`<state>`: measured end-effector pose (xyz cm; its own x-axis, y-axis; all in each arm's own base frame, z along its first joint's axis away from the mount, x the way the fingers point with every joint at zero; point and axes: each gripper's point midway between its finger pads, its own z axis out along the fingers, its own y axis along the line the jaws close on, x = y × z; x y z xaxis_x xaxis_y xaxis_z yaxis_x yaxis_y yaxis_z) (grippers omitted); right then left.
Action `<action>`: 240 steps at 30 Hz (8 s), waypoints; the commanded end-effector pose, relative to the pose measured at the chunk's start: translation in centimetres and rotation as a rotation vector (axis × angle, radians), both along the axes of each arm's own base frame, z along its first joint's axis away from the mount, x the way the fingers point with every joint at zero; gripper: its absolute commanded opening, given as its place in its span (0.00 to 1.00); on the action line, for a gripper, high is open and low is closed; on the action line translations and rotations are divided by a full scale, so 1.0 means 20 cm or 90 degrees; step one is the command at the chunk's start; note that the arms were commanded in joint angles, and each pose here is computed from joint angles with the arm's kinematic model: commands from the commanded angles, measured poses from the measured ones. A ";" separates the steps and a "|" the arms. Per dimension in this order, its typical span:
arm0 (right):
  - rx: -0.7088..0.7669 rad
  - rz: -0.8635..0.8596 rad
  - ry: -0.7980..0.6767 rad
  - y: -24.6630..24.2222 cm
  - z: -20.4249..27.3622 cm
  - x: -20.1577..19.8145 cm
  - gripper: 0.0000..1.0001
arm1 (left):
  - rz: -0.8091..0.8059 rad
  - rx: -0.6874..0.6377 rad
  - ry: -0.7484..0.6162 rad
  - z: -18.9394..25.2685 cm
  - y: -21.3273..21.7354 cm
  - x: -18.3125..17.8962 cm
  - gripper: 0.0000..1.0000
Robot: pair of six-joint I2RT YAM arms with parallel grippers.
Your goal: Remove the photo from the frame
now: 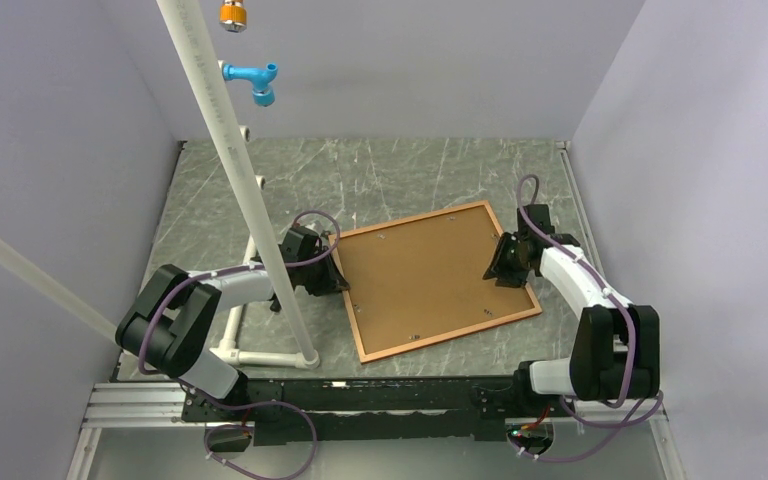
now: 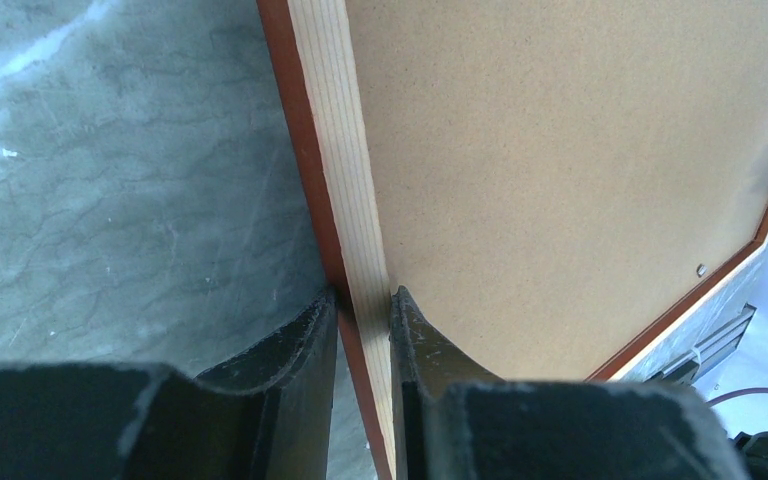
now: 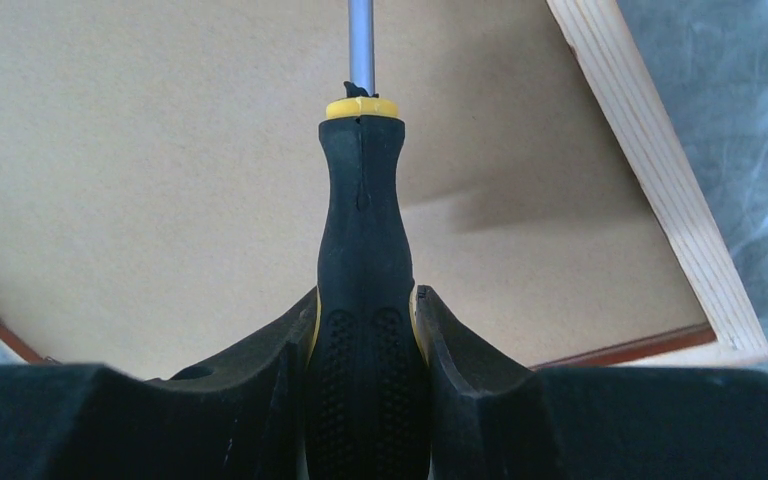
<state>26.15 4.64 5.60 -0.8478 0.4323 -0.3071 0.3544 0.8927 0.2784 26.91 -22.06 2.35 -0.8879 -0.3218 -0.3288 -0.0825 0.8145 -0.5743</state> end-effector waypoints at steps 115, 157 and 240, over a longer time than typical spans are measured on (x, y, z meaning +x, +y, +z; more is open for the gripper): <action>-0.054 0.811 -0.237 1.28 0.13 -0.72 0.75 | -0.024 -0.158 -0.107 0.43 0.19 -0.24 0.87; -0.200 1.075 -0.438 1.49 0.03 -0.83 0.56 | -0.037 -0.119 -0.112 0.46 0.24 -0.28 0.99; -0.443 0.553 -0.412 1.08 0.54 -0.46 0.98 | -0.012 -0.373 -0.078 0.88 -0.07 -0.19 0.00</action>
<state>15.72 29.05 15.47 -0.3252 -0.6420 -0.6943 -0.6429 0.6886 -0.3355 21.76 -24.43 16.70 -0.9040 -0.3967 -0.1593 0.0216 0.3297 -0.9438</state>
